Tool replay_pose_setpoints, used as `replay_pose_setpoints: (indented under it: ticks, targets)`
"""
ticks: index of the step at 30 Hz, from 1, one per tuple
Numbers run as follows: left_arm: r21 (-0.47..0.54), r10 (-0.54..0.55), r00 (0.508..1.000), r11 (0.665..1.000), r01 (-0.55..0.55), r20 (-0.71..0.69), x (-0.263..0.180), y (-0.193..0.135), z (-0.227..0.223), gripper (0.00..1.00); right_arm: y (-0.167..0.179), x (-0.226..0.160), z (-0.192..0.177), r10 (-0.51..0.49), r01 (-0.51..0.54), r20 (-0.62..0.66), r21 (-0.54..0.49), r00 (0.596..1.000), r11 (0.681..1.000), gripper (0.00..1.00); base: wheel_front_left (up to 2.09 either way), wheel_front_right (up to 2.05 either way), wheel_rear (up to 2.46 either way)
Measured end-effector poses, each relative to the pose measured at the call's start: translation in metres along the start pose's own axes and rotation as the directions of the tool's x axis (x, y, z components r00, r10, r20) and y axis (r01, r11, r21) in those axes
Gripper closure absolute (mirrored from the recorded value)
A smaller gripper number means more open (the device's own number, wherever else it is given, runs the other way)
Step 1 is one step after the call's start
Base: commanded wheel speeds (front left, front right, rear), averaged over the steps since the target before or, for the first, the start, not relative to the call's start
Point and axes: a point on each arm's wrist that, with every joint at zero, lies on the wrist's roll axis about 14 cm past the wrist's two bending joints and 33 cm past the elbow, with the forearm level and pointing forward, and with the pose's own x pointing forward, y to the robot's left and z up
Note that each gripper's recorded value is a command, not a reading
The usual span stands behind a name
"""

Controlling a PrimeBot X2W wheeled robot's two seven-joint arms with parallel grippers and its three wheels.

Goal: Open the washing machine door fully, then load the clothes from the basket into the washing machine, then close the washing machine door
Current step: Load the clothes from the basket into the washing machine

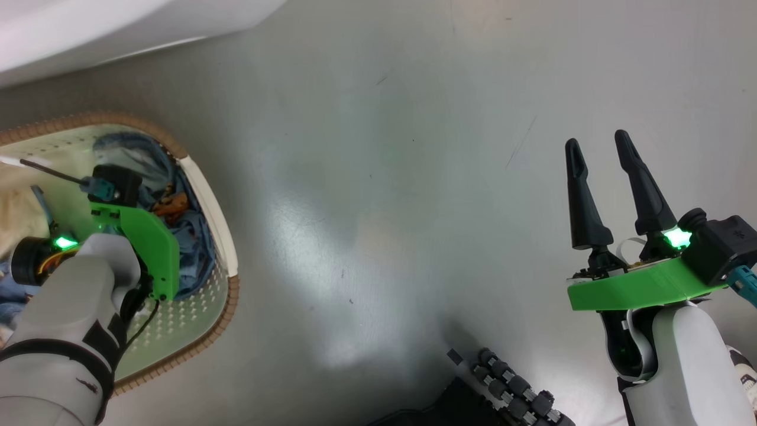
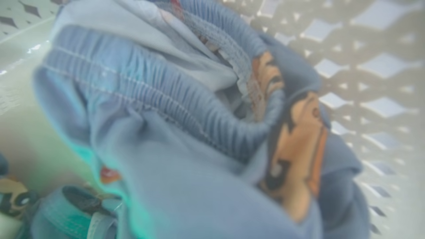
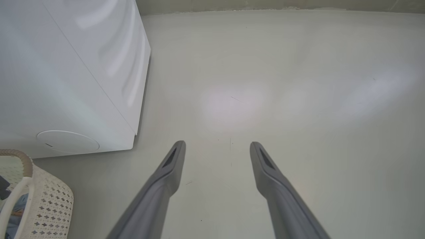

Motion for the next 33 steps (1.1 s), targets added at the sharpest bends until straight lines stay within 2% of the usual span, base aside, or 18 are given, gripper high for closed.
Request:
replay_pose_setpoints:
  ticks: [6, 14, 25, 33]
  targets:
    - [0.002, 0.008, 1.0, 1.0, -0.008, 0.017, -0.003, 0.002, 0.004, 1.0, 0.006, 0.003, 0.004, 0.018, -0.018, 0.012, 0.006, 1.0, 1.0, 0.0, 0.0, 0.0, 0.0]
    - [-0.019, 0.011, 0.996, 1.0, -0.009, 0.085, -0.022, -0.006, 0.015, 1.0, 0.011, 0.006, 0.029, 0.036, -0.037, 0.076, 0.009, 0.996, 0.999, 0.0, 0.0, 0.0, 0.0]
    - [-0.062, 0.05, 0.981, 0.997, -0.039, 0.187, -0.072, -0.015, 0.018, 1.0, 0.022, -0.003, 0.068, 0.067, -0.071, 0.171, 0.014, 0.983, 0.997, 0.0, 0.0, 0.0, 0.0]
    - [-0.105, 0.097, 0.945, 0.992, -0.068, 0.311, -0.116, -0.019, 0.021, 1.0, 0.034, -0.016, 0.095, 0.102, -0.109, 0.235, 0.015, 0.967, 0.994, 0.0, 0.0, 0.0, 0.0]
